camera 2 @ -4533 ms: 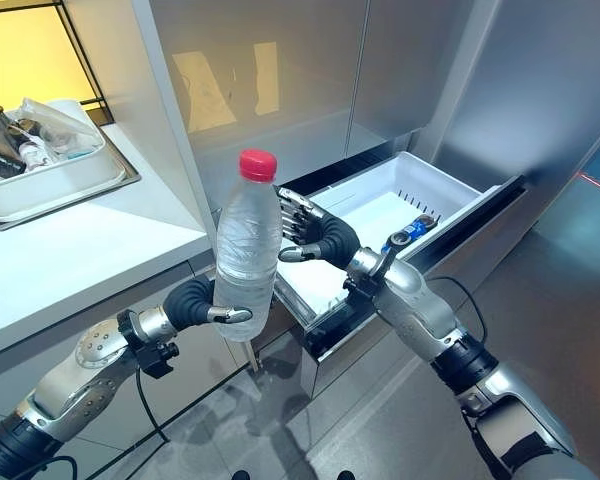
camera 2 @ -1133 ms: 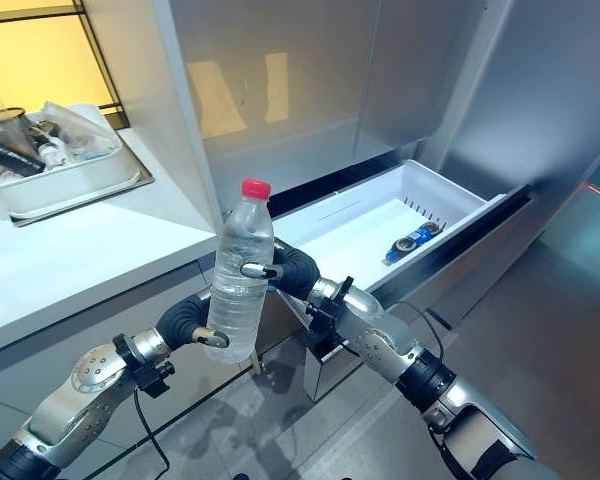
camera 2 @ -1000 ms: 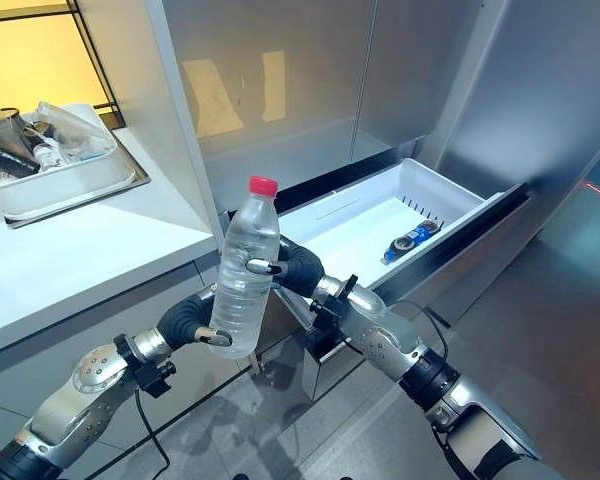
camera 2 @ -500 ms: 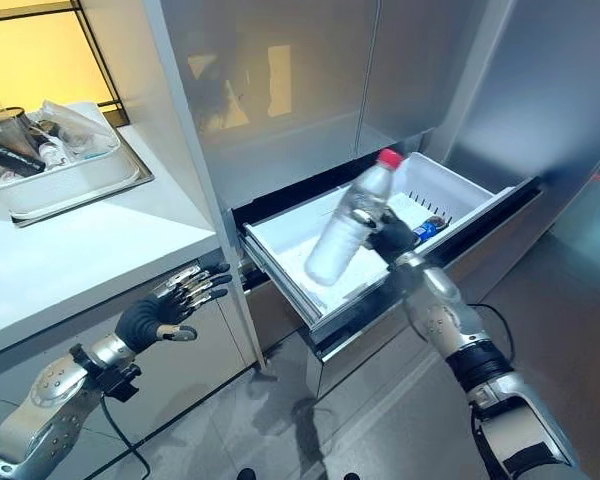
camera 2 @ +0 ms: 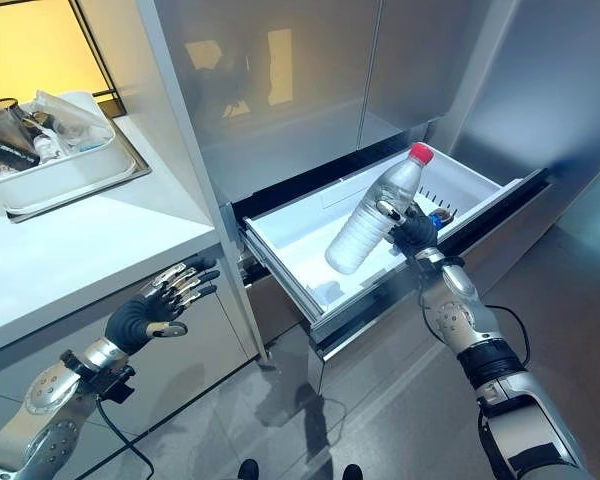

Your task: Take the drinks into the refrigerator

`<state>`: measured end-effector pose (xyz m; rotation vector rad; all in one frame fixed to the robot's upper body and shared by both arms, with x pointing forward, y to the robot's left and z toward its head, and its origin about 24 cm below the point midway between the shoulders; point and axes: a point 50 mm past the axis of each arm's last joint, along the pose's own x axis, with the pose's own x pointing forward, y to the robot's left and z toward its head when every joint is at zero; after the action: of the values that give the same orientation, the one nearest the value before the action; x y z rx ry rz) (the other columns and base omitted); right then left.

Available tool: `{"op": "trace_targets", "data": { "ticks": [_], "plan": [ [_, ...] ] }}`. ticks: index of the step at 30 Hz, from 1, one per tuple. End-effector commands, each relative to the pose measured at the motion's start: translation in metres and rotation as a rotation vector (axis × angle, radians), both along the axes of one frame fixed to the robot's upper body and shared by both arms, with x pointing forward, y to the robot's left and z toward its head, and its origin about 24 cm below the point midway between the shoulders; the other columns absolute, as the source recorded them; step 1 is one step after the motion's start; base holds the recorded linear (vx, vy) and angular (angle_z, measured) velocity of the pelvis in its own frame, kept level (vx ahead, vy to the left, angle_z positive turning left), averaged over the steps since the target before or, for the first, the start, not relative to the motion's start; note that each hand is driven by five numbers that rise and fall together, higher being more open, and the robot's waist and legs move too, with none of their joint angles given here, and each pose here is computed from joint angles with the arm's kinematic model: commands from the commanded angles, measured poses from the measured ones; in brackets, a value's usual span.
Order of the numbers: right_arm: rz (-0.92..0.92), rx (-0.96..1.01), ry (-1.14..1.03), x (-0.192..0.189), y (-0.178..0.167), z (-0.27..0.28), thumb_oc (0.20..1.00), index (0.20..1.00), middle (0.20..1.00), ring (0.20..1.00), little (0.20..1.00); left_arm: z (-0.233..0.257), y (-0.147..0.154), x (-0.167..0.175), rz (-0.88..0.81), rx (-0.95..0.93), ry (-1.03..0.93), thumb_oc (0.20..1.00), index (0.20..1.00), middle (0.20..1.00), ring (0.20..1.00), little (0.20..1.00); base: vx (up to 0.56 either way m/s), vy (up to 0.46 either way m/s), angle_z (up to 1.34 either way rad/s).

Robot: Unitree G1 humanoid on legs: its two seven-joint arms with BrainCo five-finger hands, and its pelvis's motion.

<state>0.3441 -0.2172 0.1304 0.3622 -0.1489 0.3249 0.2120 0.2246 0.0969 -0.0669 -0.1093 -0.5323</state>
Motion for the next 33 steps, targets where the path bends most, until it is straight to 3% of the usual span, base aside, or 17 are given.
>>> {"op": "trace_targets", "data": {
  "ticks": [1,9,23,26,28,29,33],
  "plan": [
    [-0.102,-0.061,-0.336,0.013,-0.024,0.097,0.200,0.200,0.200,0.200,0.200,0.027,0.010,0.005,0.024,-0.008,-0.145,1.000,1.000,1.000,1.000,1.000,-0.10,-0.008,0.07],
    [-0.275,-0.461,-0.336,0.029,-0.047,0.141,0.200,0.200,0.200,0.200,0.200,0.044,0.004,0.010,-0.023,0.016,-0.218,1.000,1.000,1.000,1.000,1.000,-0.06,-0.016,0.11],
    [-0.440,-0.644,-0.289,0.049,-0.047,0.155,0.200,0.200,0.200,0.200,0.200,0.059,-0.012,0.012,-0.059,-0.004,-0.296,1.000,1.000,1.000,1.000,1.000,0.01,-0.018,0.11],
    [-0.497,-0.766,-0.234,0.047,-0.063,0.148,0.200,0.200,0.200,0.200,0.200,0.061,-0.015,0.011,-0.073,0.007,-0.306,1.000,1.000,1.000,1.000,1.000,0.02,-0.043,0.15],
    [-0.512,-0.959,-0.190,0.046,-0.070,0.138,0.200,0.200,0.200,0.200,0.200,0.064,-0.017,0.010,-0.083,0.022,-0.324,1.000,1.000,1.000,1.000,1.000,0.01,-0.044,0.14],
    [-0.512,-0.959,-0.190,0.046,-0.070,0.138,0.200,0.200,0.200,0.200,0.200,0.064,-0.017,0.010,-0.083,0.022,-0.324,1.000,1.000,1.000,1.000,1.000,0.00,-0.029,0.10],
    [-0.450,-1.255,-0.140,0.043,-0.074,0.118,0.200,0.200,0.200,0.200,0.200,0.067,-0.019,0.008,-0.093,0.031,-0.341,1.000,1.000,1.000,1.000,1.000,0.01,-0.036,0.13]
  ]
}}
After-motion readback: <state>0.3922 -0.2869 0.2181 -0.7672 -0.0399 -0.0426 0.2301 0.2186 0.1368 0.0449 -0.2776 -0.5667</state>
